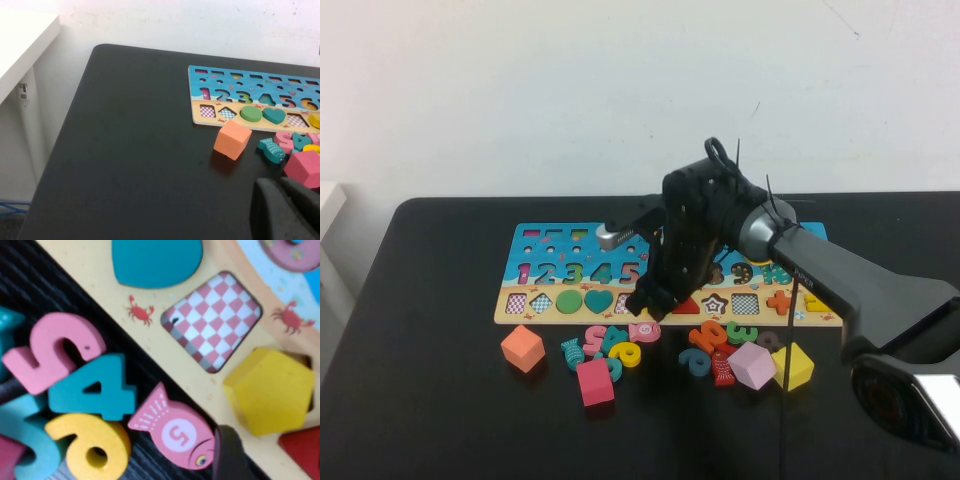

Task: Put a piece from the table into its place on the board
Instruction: Place the "Pentagon" into the hole of the Pentagon

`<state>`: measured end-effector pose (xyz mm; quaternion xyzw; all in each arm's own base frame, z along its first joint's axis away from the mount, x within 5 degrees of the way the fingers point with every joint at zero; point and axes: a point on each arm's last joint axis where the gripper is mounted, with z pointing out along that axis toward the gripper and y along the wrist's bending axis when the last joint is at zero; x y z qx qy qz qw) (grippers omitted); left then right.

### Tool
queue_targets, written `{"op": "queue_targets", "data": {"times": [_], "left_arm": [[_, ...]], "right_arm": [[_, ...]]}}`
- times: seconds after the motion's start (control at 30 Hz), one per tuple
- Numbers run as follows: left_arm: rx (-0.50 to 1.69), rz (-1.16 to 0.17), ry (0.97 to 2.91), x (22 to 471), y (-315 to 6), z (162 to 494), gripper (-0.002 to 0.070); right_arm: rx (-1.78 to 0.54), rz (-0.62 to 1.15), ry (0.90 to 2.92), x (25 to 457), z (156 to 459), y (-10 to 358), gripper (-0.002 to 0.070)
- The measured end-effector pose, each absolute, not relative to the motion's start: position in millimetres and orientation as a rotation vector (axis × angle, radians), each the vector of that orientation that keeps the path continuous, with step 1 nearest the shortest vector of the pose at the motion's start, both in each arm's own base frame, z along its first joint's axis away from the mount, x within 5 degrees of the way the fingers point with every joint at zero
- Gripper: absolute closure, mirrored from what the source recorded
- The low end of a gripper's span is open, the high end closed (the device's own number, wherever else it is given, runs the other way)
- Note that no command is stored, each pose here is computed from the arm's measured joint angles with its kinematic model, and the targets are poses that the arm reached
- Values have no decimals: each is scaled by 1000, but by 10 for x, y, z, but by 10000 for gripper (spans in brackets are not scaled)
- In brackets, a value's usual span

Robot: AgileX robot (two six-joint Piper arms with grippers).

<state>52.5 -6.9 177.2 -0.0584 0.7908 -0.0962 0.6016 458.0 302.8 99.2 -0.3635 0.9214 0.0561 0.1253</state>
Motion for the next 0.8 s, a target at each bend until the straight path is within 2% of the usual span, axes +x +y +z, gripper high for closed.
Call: {"op": "queue_targets", "data": {"times": [0.23, 0.3, 0.37, 0.47, 0.53, 0.8], "left_arm": [[-138, -226, 1832, 525, -70, 1772, 676], [-138, -226, 1832, 525, -70, 1772, 676], [-138, -226, 1832, 525, -70, 1772, 676], [-138, -226, 1832, 525, -70, 1772, 676], [-138, -226, 1832, 525, -70, 1772, 676], [-138, -226, 1832, 525, -70, 1772, 676]], "right_arm": [[-1018, 197, 2579, 4651, 1400, 3079, 306], [-1002, 252, 2565, 4644, 1467, 3111, 360], [-1017, 327, 2554, 4622, 1481, 3154, 470], [-1042, 422, 2552, 4591, 1424, 3210, 609], [-1051, 437, 2562, 4590, 1327, 3223, 648], [-1066, 394, 2635, 4594, 911, 3202, 657]]}}
